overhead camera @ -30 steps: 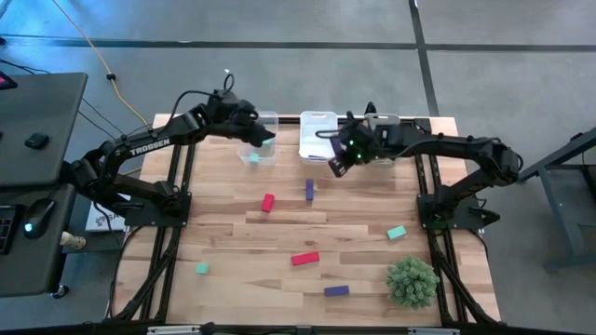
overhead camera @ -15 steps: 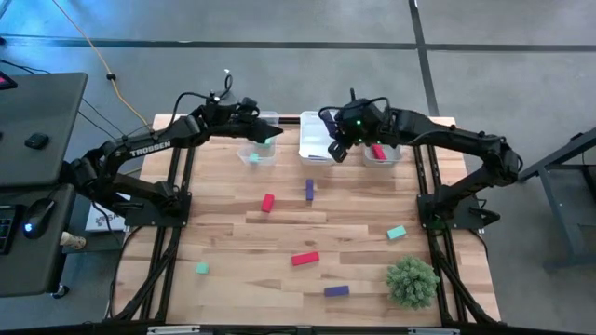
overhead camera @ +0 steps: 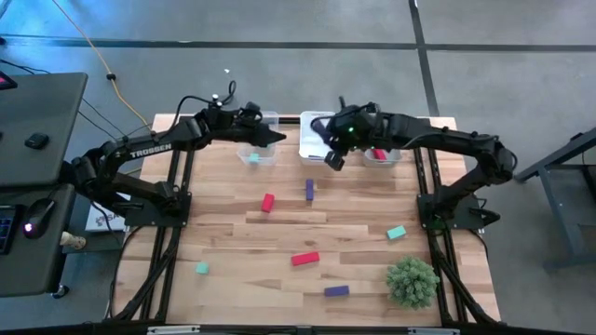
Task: Sort & place blocks by color
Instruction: Put the violet block into the white bin
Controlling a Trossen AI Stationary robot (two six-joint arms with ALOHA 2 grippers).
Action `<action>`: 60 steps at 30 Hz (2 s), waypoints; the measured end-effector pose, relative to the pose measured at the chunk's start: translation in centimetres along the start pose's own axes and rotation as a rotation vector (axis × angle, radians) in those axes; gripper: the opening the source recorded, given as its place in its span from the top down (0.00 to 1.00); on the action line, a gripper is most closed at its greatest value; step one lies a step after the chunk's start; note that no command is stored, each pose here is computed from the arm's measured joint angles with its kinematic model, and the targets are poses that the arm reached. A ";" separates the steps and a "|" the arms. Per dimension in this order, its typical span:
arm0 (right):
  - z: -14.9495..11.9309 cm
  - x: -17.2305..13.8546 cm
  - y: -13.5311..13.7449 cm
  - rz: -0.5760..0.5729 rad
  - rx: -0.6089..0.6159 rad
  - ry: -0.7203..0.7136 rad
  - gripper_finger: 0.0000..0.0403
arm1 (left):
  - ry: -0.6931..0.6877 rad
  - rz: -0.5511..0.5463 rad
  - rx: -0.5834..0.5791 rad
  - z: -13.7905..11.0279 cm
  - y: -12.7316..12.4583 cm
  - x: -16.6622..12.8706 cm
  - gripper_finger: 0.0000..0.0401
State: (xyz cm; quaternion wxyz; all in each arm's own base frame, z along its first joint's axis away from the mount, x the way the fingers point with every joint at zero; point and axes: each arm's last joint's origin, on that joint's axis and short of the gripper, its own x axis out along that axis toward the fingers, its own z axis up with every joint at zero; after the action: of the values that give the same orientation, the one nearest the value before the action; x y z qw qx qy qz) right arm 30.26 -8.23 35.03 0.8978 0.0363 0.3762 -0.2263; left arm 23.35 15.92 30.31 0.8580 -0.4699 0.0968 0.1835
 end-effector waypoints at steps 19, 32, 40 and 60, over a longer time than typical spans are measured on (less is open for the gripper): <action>-2.9 4.6 8.6 0.127 -0.174 0.210 0.81 | 0.166 -0.007 -0.050 -3.5 -1.9 1.0 0.74; -4.2 5.8 11.5 0.089 -0.219 0.244 0.81 | 0.224 0.097 -0.074 -6.2 -2.8 1.4 0.74; -3.9 5.8 11.8 0.097 -0.208 0.207 0.81 | 0.240 0.096 -0.075 -6.7 -3.0 1.7 0.74; -3.4 6.1 11.4 0.123 -0.241 0.185 0.81 | 0.261 0.070 -0.102 -7.7 -2.5 4.7 0.74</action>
State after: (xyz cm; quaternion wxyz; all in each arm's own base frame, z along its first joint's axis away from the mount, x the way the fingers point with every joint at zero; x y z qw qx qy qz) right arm 36.67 0.47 27.16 0.8694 -0.0280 0.4786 -0.1197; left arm 28.70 9.26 26.49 0.8061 -0.5292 0.2146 0.1552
